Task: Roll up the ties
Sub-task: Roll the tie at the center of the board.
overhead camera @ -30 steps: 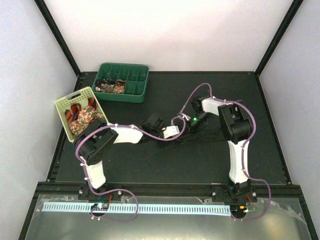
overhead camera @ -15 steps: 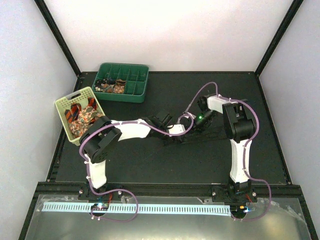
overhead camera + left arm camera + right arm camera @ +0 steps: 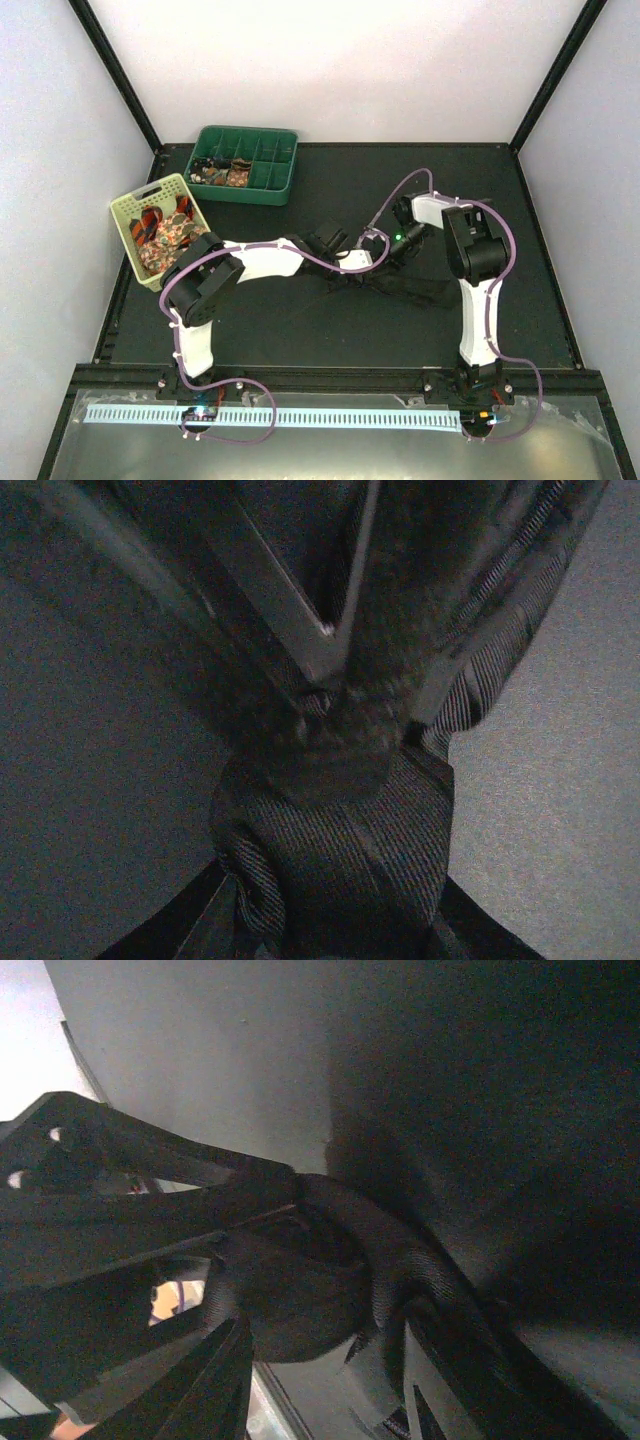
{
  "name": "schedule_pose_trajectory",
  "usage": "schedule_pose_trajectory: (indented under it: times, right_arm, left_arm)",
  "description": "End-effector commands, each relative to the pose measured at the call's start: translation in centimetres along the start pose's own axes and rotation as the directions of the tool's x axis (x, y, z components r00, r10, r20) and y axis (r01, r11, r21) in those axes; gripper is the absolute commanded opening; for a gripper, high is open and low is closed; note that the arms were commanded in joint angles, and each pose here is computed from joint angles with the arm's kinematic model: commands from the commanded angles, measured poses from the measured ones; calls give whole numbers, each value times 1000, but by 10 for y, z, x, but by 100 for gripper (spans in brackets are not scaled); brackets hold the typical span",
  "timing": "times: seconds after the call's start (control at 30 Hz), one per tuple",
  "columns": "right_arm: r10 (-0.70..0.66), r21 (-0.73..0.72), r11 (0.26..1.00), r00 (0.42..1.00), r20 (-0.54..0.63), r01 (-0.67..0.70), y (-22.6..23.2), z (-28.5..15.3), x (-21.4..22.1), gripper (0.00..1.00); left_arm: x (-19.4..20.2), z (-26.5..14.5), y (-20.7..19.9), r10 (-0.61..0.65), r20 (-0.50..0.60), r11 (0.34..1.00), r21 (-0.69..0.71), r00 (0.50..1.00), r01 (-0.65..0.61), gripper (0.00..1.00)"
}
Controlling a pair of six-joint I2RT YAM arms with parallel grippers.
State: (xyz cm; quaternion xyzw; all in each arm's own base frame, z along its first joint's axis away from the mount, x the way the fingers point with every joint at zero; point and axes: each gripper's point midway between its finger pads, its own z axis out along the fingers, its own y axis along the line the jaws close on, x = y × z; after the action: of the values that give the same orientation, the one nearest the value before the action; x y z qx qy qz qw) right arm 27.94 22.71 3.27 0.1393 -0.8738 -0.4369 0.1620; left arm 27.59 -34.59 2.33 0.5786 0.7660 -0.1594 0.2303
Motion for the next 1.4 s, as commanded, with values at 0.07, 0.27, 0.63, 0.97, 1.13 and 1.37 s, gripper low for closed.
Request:
schedule_pose_trajectory:
  times: [0.07,0.27,0.63,0.97,1.13,1.37]
  right_arm:
    - [-43,171,984,999,-14,45,-36,-36,11,43]
    - [-111,266,957,994,-25,114,-37,-61,13,41]
    - [-128,470,851,961,-244,233,-80,-89,73,30]
    - [-138,610,761,974,-181,221,-119,-110,5,31]
    - [-172,571,781,967,-190,251,-101,-116,3,31]
    - [-220,367,909,975,15,199,-33,-103,7,36]
  left_arm:
    - [29,15,-8,-3,-128,1000,10,992,4,28]
    - [29,15,-8,-4,-128,1000,7,992,5,28]
    - [29,14,-6,-9,-127,1000,-3,992,9,28]
    - [30,14,-5,-20,-129,1000,-14,991,18,28]
    - [30,14,-4,-21,-128,1000,-18,992,19,28]
    - [31,14,-4,-26,-131,1000,-20,991,23,28]
